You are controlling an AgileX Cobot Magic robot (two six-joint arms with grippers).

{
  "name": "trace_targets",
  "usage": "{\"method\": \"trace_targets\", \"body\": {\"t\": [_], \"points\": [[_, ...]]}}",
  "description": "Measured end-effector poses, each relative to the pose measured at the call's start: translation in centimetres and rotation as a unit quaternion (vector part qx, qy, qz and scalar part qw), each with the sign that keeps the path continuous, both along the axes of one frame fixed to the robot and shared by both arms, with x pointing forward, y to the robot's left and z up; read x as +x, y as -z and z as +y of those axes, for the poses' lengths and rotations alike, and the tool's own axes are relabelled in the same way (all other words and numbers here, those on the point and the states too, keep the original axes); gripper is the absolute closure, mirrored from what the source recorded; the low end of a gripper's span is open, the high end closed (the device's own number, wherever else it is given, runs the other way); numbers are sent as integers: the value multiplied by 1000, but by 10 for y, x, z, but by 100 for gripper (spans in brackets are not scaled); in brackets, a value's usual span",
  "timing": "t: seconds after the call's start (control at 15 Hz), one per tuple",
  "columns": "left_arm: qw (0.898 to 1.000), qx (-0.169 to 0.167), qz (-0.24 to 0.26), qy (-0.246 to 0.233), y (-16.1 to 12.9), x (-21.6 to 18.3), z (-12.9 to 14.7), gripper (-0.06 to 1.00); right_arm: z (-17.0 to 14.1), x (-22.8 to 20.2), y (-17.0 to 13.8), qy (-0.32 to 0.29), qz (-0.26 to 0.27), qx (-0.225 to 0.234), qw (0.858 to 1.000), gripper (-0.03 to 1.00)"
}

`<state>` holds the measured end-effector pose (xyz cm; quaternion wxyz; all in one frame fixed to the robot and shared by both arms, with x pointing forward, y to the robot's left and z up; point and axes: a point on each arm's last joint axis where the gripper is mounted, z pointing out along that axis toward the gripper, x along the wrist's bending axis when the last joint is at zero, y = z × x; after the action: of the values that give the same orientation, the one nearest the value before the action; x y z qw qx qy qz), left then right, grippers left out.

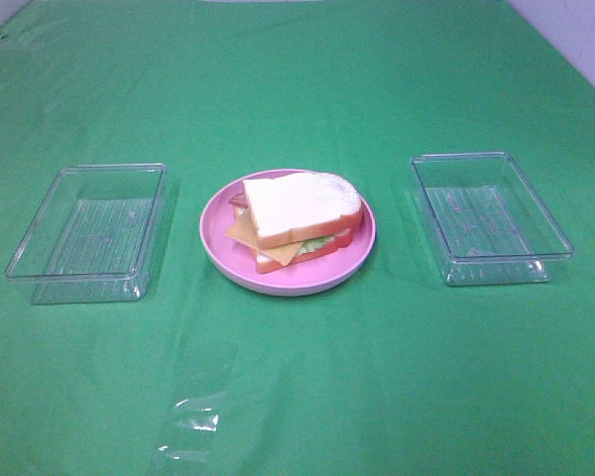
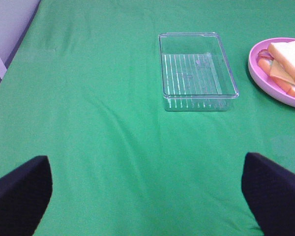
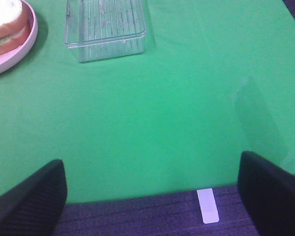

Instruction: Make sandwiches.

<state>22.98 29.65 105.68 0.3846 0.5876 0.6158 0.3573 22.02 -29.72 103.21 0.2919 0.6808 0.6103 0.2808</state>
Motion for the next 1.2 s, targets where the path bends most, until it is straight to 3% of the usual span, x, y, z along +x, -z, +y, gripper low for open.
{"method": "trace_targets", "body": {"t": [0.27, 1.2], "points": [[1000, 0, 0, 0, 0, 0, 0, -2, -1, 9, 3, 0, -30, -2, 1000, 7], [1000, 0, 0, 0, 0, 0, 0, -2, -1, 11, 3, 0, -39, -3, 999, 7]]}}
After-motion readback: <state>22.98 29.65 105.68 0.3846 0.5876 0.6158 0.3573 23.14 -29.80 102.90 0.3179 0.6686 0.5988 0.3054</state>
